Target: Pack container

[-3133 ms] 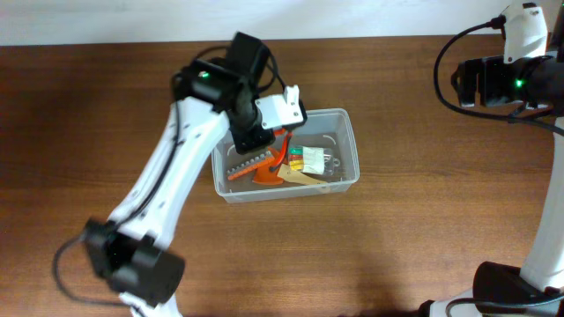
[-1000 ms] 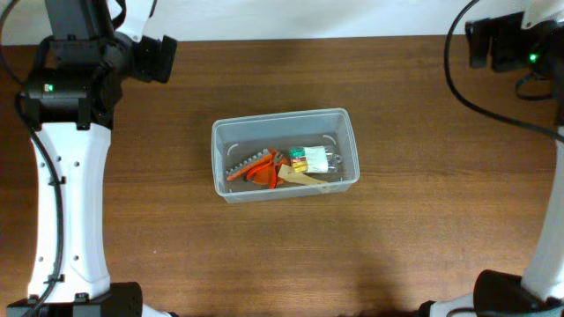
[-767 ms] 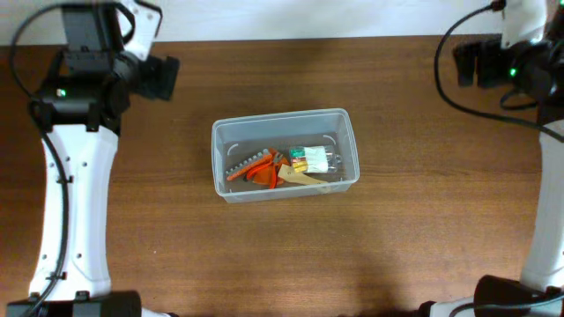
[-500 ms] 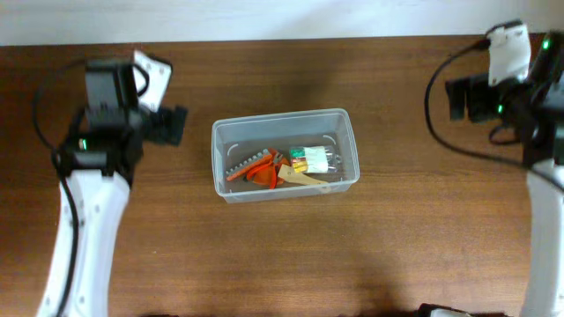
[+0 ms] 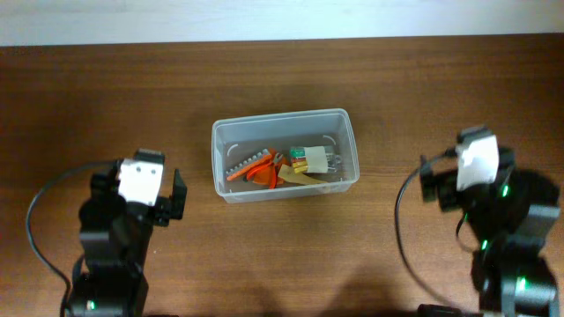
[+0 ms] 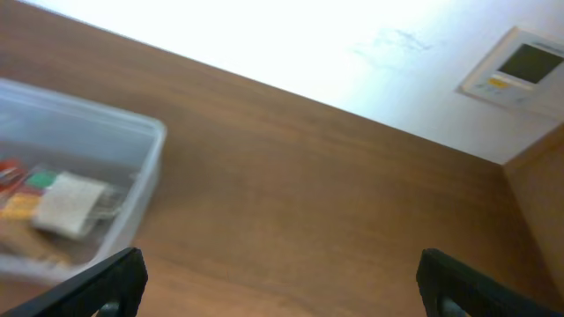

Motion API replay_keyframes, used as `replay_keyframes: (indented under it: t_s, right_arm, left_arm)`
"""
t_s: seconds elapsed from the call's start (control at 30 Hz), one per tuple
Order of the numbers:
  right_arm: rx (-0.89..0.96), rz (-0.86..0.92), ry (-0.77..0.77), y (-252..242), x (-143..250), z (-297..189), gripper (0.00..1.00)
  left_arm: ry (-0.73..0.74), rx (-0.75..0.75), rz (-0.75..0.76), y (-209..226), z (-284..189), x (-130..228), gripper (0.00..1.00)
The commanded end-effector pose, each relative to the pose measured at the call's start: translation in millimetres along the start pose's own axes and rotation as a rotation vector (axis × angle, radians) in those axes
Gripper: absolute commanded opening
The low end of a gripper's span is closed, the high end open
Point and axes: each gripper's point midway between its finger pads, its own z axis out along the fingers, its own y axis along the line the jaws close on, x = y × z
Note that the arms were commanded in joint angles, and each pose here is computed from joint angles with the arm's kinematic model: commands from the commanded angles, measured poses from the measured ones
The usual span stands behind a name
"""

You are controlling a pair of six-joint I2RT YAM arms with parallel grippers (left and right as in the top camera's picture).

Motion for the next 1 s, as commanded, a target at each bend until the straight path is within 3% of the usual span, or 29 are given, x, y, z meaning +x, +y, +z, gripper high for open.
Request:
replay_keyframes:
  t_s: [0.0,0.37,0.97]
  right_arm:
    - [-0.024,-0.012,-0.003,19.1,22.3,-8.2,0.99]
    - [-0.089,0.012,0.150,45.3,83.5,-16.8,0.99]
    - [-0.098,0.017,0.175,47.8,89.6,-18.1,0.99]
  left_arm:
    - [-0.035,-0.022,-0.062,1.2,-6.7,7.3,0.99]
    - [-0.051,-0.083,-0.079,9.9,-13.4,13.6,0.99]
    - [0.215,-0.017,-0.053,-8.3,-17.8,77.9,0.99]
